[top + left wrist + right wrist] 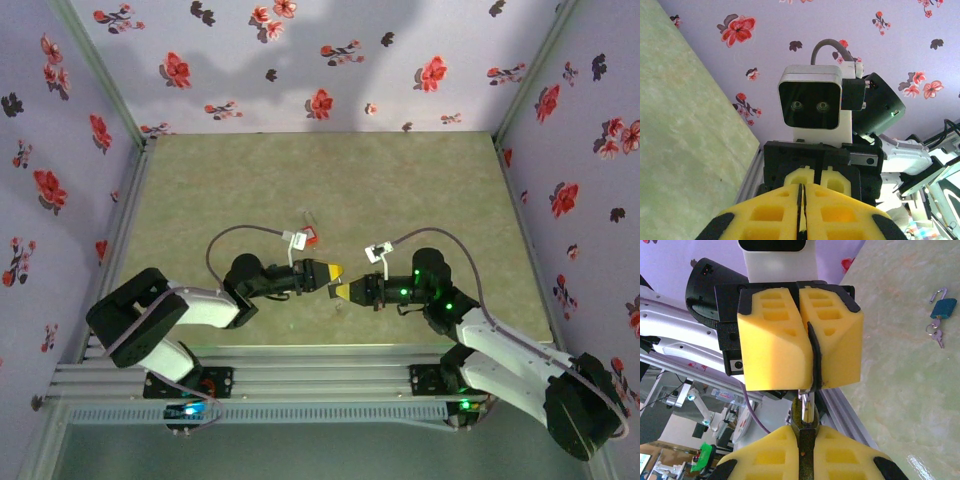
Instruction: Lock with the key
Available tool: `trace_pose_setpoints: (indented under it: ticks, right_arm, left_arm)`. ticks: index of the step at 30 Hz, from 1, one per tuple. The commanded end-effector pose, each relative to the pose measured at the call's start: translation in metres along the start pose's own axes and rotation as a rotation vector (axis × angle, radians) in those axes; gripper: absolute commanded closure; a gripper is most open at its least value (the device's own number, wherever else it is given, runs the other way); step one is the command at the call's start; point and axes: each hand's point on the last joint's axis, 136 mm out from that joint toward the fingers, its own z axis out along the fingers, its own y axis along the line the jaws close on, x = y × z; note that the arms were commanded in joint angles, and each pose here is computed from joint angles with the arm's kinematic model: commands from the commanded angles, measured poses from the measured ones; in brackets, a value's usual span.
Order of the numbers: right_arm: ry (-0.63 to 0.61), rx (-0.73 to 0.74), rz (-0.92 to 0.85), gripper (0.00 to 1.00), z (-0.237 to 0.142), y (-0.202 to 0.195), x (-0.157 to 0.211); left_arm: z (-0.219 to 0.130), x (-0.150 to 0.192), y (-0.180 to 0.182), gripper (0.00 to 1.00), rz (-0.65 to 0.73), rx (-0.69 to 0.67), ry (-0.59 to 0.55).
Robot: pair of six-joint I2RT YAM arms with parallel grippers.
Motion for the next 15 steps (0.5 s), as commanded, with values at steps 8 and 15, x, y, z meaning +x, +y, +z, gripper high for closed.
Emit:
trace_pose_setpoints:
  ticks: [8,15]
  right_arm:
    - [-0.18,-0.076,-0.224,1.0,-0.007,0.049,-0.057]
    - [-0.177,-0.05,-0.226,1.0,-0.006,0.044,-0.056]
  left_arm:
    - [-0.005,0.058,0.008,1.0,-0.089,-0.009,0.228]
    - [-0.013,0.03,0.035,1.0,-0.176,-0.109,0.094]
